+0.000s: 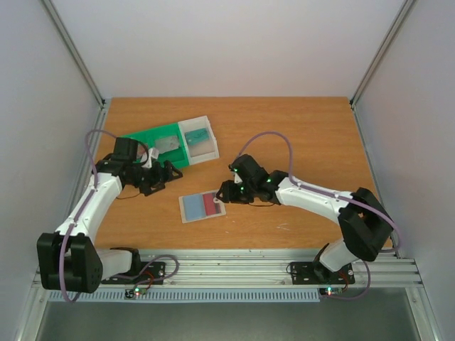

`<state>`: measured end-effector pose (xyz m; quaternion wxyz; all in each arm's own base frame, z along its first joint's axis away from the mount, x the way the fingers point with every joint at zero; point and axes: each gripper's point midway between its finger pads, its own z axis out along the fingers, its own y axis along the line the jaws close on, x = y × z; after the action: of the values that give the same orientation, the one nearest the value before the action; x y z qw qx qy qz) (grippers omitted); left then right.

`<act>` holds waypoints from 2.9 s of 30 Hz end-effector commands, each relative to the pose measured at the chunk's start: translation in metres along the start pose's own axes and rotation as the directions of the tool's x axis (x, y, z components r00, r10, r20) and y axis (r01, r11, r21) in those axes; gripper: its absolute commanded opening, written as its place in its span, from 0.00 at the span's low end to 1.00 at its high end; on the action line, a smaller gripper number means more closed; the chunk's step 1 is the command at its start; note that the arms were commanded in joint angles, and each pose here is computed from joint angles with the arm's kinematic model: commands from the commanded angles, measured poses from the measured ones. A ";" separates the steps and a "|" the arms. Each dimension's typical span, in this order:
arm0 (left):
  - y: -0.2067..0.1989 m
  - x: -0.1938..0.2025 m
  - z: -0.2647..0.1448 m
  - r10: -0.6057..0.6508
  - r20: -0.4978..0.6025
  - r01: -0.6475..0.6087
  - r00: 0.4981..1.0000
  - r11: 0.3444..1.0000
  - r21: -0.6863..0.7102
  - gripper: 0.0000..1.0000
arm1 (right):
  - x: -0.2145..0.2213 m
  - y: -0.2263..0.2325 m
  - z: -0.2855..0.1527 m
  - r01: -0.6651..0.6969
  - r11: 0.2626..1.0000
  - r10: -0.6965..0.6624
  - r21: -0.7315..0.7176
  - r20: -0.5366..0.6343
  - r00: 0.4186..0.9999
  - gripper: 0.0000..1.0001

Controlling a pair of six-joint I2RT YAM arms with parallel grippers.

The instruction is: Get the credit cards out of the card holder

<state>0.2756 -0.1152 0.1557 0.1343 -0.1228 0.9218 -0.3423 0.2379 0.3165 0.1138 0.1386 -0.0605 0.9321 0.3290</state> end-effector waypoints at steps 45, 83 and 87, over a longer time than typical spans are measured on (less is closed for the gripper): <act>0.012 0.063 0.119 -0.111 -0.165 0.144 0.980 0.968 0.206 0.40 | 0.025 -0.027 0.065 0.059 0.984 -0.043 0.168 -0.098 0.994 0.20; 0.032 0.081 0.137 -0.138 -0.206 0.171 0.969 0.973 0.152 0.04 | 0.020 -0.010 0.075 -0.059 0.998 0.060 0.032 -0.020 0.998 0.28; 0.027 0.079 0.132 -0.134 -0.203 0.167 0.970 0.974 0.156 0.05 | 0.021 -0.022 0.073 -0.064 0.994 0.066 0.086 -0.012 0.998 0.28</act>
<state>0.2411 -0.1985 0.0234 0.0172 -0.1605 0.8845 -0.4378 0.2340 0.3505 0.0330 0.1028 -0.0397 0.9475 0.3000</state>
